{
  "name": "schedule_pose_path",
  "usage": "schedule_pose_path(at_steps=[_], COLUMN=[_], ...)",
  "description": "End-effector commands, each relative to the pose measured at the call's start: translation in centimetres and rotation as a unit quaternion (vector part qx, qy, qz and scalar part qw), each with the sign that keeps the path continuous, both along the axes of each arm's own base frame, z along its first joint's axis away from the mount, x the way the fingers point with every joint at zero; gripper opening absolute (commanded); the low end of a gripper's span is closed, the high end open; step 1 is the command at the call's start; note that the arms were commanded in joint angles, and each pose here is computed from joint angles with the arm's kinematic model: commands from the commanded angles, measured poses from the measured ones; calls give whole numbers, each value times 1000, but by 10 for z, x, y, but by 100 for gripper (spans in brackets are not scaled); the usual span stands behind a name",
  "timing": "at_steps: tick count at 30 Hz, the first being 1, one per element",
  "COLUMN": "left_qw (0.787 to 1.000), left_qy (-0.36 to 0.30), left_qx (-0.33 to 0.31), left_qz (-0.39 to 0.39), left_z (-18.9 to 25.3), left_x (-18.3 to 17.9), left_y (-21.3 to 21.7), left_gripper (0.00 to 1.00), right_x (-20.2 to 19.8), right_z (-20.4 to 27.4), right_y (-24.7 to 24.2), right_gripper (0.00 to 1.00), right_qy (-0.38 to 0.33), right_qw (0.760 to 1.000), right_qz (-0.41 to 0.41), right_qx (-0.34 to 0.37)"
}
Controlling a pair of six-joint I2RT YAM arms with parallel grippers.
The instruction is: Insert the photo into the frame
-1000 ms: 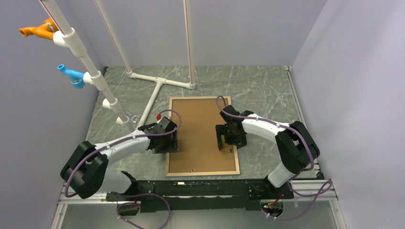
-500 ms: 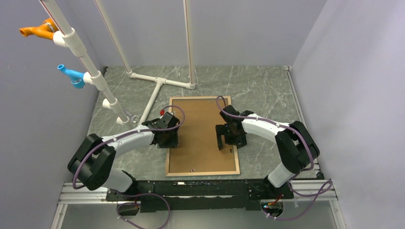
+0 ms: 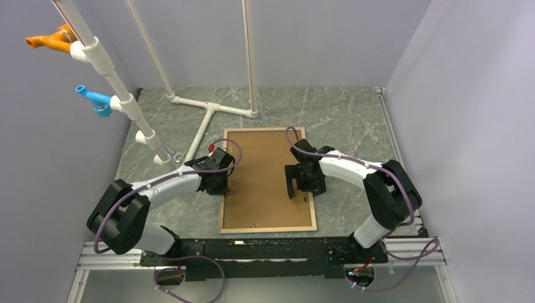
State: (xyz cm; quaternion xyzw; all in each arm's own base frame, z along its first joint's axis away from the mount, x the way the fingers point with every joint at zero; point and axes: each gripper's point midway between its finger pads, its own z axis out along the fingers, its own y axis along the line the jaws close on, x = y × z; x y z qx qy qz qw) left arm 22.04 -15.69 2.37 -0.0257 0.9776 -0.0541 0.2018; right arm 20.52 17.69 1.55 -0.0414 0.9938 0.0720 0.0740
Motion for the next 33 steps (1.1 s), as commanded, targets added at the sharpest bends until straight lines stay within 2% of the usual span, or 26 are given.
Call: schedule_pose_path(at_steps=[1, 5, 9, 12, 16, 18, 20, 25, 30, 31, 33], left_qw=[999, 999, 998, 997, 995, 995, 995, 995, 995, 995, 995], left_qy=[-11, -20, -33, -46, -61, -62, -61, -45, -32, -31, -29], left_qx=[-20, -32, -50, -65, -75, -77, -80, -90, -90, -91, -93], left_qz=[-24, -28, -24, -17, -10, -9, -9, -8, -7, -7, -7], left_z=[-4, 4, 17, 28, 42, 46, 47, 37, 26, 24, 22], left_x=[0, 2, 3, 4, 4, 3, 1, -8, -17, -18, -19], left_y=[-10, -13, -16, -17, -14, -13, -13, -14, -11, -11, -11], left_gripper=[7, 3, 7, 24, 54, 64, 69, 73, 73, 73, 73], right_x=[0, 1, 1, -1, -4, -5, -6, -9, -11, -11, -11], right_z=[-1, 2, 6, 7, 10, 11, 11, 7, 7, 8, 10], right_y=[6, 5, 4, 4, 1, 0, -2, -5, -11, -12, -12], right_gripper=[91, 91, 91, 95, 98, 98, 98, 97, 91, 88, 74], right_qy=[3, -2, -5, -7, -12, -15, -15, -11, -13, -14, -15], right_qw=[1000, 1000, 1000, 1000, 1000, 1000, 1000, 1000, 1000, 1000, 1000], right_qz=[-3, -4, -4, -3, -5, -6, -6, -7, -12, -13, -12], right_qx=[6, 6, 6, 10, 12, 12, 10, 5, -9, -10, -10])
